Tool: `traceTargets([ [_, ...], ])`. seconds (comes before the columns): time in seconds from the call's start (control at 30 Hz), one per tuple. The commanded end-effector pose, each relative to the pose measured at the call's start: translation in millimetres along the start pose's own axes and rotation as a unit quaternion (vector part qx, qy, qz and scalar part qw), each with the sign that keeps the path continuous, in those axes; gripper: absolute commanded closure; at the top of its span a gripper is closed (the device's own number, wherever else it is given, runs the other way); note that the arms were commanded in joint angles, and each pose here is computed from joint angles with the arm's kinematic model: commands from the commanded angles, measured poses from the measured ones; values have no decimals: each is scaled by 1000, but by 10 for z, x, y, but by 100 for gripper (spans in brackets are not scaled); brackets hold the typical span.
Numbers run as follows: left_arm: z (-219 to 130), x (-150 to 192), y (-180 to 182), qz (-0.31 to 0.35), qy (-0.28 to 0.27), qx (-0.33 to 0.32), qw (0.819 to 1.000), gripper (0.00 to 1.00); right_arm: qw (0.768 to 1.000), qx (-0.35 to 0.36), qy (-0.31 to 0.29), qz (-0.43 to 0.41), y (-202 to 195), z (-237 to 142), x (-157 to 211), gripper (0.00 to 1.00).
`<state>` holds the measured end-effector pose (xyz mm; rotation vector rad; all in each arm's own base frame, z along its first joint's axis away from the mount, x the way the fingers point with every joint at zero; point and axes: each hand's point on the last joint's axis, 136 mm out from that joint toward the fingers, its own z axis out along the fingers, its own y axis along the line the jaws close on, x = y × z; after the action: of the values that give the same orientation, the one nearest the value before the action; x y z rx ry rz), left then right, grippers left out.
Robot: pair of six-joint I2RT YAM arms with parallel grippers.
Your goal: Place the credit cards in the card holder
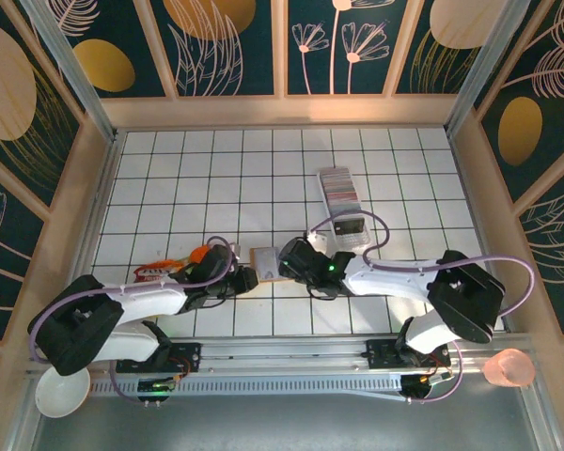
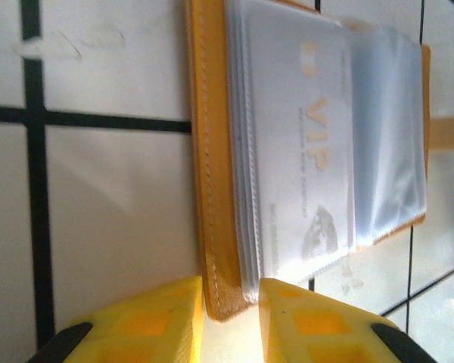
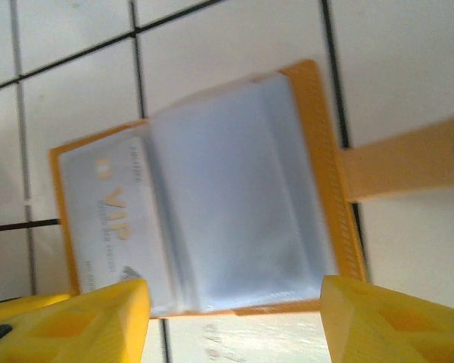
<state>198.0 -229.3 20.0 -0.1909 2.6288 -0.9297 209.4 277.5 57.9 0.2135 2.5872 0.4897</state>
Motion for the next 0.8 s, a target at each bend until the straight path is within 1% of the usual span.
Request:
traceTargets([
  [0.0,-72,20,-58,16,10,-1,1000,72,1000,16,-3,-2,-106,-8,-29,40],
  [0.07,-131,-120,-70,40,-14,-27,999,70,1000,11,2,-10,-41,3,-36,45],
  [0.1,-154,-183,-66,50,-24,-41,998,67,1000,7,5,-14,4,10,-39,46],
  [0.17,-172,-300,-62,62,-39,-62,995,63,1000,0,10,-22,86,30,-56,47],
  [0.27,-125,-419,-48,62,-41,-74,994,62,999,-4,16,-28,156,81,-95,47],
  [0.33,-73,-484,-22,51,-45,-70,995,62,999,-2,18,-28,151,118,-123,47],
  [0.43,29,-512,46,28,-34,-56,997,64,999,2,27,-27,129,191,-138,47],
  [0.57,140,-469,88,24,-15,-55,998,67,999,5,38,-30,130,281,-144,45],
  [0.77,156,-381,151,20,-6,-52,998,69,998,7,52,-37,178,392,-109,45],
])
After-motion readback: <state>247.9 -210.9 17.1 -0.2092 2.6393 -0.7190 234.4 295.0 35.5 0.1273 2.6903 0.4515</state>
